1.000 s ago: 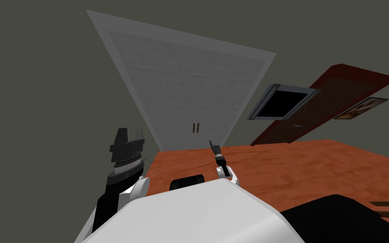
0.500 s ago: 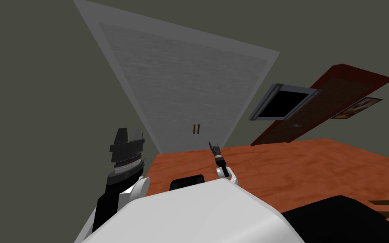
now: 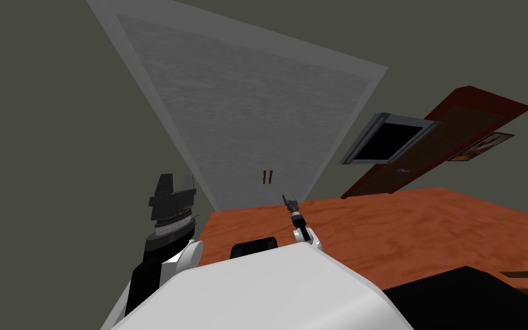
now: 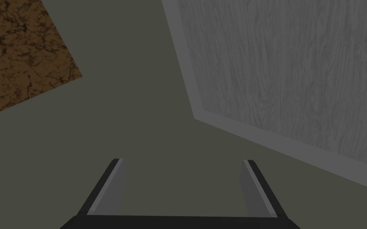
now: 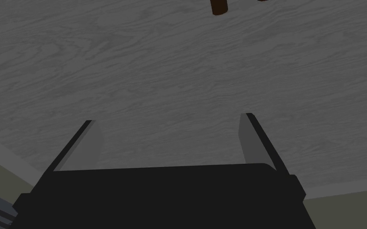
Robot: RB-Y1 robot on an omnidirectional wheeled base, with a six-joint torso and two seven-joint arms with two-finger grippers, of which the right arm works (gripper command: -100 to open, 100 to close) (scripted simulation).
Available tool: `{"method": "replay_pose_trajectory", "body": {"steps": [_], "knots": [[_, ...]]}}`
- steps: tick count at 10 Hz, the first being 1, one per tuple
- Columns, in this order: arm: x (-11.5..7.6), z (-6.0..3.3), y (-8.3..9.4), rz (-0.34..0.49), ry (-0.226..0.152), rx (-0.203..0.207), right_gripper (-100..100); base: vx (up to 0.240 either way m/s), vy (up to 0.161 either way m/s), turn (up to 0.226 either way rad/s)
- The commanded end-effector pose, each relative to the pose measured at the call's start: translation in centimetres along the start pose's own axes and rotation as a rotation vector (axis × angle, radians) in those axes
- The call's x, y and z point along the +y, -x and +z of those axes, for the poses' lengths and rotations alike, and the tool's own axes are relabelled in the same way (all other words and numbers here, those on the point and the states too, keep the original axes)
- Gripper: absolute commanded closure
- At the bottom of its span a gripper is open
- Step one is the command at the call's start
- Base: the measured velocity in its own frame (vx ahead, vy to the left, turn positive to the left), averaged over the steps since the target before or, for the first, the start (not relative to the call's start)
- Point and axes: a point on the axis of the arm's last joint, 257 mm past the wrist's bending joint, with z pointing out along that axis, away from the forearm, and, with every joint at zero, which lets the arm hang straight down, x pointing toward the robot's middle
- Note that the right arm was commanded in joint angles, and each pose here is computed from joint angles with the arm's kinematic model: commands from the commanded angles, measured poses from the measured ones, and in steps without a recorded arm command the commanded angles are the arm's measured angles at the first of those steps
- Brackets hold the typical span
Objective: Pull the door open
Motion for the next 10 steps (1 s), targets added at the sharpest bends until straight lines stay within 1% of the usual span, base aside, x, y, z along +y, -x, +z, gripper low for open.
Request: {"method": "replay_pose_trajectory", "body": {"steps": [1, 4, 6, 10], "knots": [[-0.1, -0.13, -0.7, -0.025, 0.000, 0.014, -100, 0.090, 0.033, -0.027], [-0.3, -0.44, -2.3, -0.077, 0.002, 0.046, -100, 0.111, 0.046, -0.032], [-0.4, -0.74, -3.8, -0.125, 0.006, 0.076, -100, 0.168, 0.053, -0.040], [-0.3, -1.03, -5.4, -0.179, 0.016, 0.108, -100, 0.148, 0.050, -0.023]]}}
